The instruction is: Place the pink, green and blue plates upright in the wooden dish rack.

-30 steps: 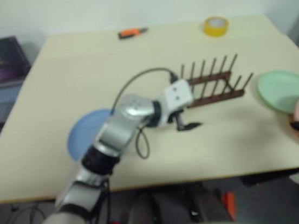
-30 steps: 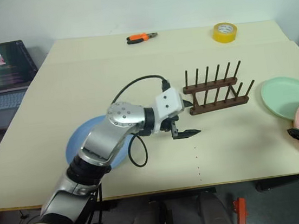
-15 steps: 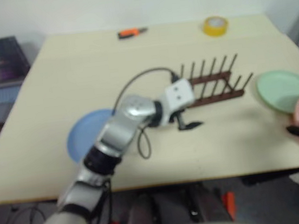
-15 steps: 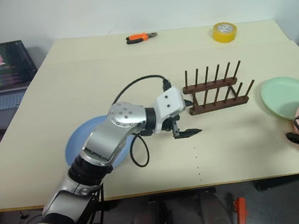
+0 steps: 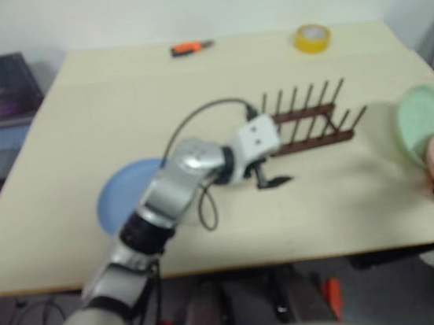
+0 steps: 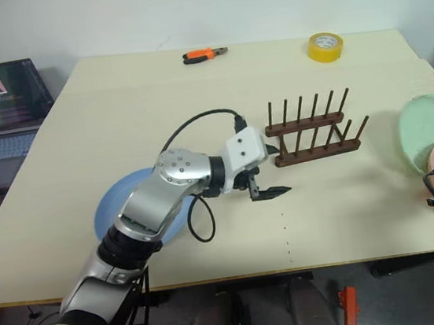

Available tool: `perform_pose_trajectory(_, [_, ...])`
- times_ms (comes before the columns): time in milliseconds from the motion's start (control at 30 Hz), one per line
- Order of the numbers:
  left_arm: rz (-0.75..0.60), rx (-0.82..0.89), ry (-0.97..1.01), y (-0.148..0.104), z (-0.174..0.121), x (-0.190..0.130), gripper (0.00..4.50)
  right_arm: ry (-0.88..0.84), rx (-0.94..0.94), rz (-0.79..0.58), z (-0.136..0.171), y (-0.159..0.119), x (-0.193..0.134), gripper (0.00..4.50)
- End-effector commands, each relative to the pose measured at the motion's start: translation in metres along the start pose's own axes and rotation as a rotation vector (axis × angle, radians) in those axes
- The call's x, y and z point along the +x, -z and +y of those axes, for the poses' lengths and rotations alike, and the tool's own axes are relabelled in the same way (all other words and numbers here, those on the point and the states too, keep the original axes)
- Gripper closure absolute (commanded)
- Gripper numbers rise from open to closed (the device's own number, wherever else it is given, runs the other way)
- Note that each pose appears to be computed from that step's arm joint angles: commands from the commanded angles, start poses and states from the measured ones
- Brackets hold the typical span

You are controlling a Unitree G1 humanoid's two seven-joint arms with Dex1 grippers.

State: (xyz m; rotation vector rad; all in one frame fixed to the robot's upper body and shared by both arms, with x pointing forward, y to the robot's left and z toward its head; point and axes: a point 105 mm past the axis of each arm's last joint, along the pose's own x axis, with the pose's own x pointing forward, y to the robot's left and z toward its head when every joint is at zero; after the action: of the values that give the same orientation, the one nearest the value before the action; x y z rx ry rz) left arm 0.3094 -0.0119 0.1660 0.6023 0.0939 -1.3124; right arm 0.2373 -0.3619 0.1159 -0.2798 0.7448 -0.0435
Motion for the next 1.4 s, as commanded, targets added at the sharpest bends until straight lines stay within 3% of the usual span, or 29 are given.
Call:
perform_pose_trajectory(33, [-0.035,0.046,-0.030,-0.013,0.005,-0.005,0.00,-0.005,-0.038,-0.047,0.000,-0.016,-0.013,4.47])
perform_pose_trajectory(233, [-0.033,0.049,-0.031,-0.012,0.005,-0.005,0.00,0.043,-0.096,-0.128,-0.014,-0.047,-0.036,4.47])
perform_pose_trajectory(367, [-0.032,0.052,-0.037,-0.013,0.007,-0.005,0.00,0.070,-0.142,-0.277,-0.023,-0.093,-0.065,4.47])
perform_pose_trajectory(533, [-0.034,0.049,-0.043,-0.013,0.007,-0.005,0.00,0.056,-0.173,-0.381,-0.020,-0.122,-0.079,4.47])
perform_pose_trajectory(733, [-0.033,0.043,-0.061,-0.012,0.010,-0.005,0.00,-0.302,-0.156,-0.879,0.033,-0.190,-0.108,4.47])
perform_pose_trajectory(1000, [-0.027,0.040,-0.079,-0.012,0.011,-0.007,0.00,-0.521,0.048,-1.010,0.017,-0.214,-0.090,4.47])
perform_pose_trajectory(1133, [-0.015,0.033,-0.099,-0.009,0.012,-0.012,0.00,-0.620,0.114,-1.075,0.010,-0.223,-0.096,4.47])
perform_pose_trajectory(1400, [-0.002,0.028,-0.119,-0.006,0.014,-0.016,0.00,-0.864,0.225,-1.098,0.013,-0.229,-0.094,4.47])
